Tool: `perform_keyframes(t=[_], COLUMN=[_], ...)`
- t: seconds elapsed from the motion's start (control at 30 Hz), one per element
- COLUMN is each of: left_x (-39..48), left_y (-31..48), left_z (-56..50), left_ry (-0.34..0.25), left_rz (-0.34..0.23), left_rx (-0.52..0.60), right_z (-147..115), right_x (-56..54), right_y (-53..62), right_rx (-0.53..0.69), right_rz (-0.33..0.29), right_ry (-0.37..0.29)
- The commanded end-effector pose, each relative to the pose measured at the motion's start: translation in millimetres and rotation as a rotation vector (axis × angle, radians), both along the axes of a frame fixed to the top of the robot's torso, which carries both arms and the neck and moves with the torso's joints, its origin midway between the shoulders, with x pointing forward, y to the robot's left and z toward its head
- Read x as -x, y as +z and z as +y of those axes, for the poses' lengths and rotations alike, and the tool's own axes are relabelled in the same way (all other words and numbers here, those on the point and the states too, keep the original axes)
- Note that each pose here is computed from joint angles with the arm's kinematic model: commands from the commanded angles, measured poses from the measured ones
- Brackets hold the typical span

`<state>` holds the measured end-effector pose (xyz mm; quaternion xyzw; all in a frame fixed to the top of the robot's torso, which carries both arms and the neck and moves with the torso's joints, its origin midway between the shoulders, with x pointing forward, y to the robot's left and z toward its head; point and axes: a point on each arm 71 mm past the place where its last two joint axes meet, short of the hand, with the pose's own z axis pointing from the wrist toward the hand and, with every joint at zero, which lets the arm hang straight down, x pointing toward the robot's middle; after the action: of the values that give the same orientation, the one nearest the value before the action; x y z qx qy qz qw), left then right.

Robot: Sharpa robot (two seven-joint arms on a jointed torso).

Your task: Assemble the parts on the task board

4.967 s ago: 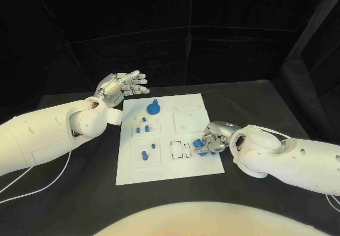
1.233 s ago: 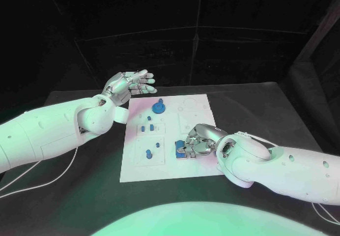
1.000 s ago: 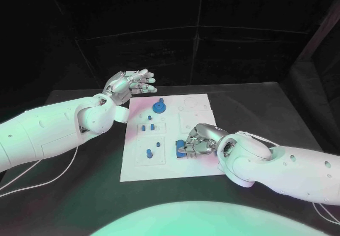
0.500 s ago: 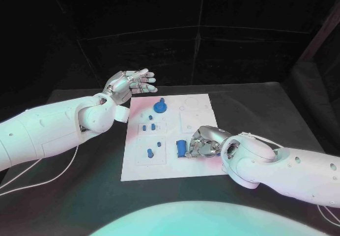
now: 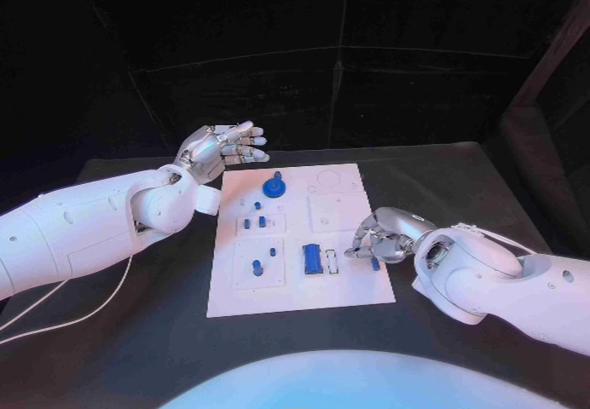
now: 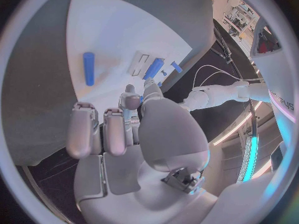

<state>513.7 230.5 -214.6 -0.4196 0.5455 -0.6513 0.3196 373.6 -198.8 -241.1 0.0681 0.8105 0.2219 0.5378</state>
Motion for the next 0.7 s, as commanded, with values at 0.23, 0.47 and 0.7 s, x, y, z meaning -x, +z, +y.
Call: perform_keyframes(t=[0.23, 0.47, 0.7], left_x=[0.8, 1.2, 1.4], left_y=[-0.3, -2.0, -2.7], left_z=[-3.1, -4.0, -3.5], left_ry=[-0.014, -0.016, -0.017], left_rz=[-0.007, -0.003, -0.001], left_rx=[0.013, 0.013, 0.013], right_z=[-39.6, -50.7, -42.0], right_x=[-0.8, -4.7, -9.7], right_y=[10.2, 4.9, -4.4], right_rx=[0.066, 0.144, 0.169], right_rz=[-0.051, -0.027, 0.008], right_ry=[-0.081, -0.094, -0.074])
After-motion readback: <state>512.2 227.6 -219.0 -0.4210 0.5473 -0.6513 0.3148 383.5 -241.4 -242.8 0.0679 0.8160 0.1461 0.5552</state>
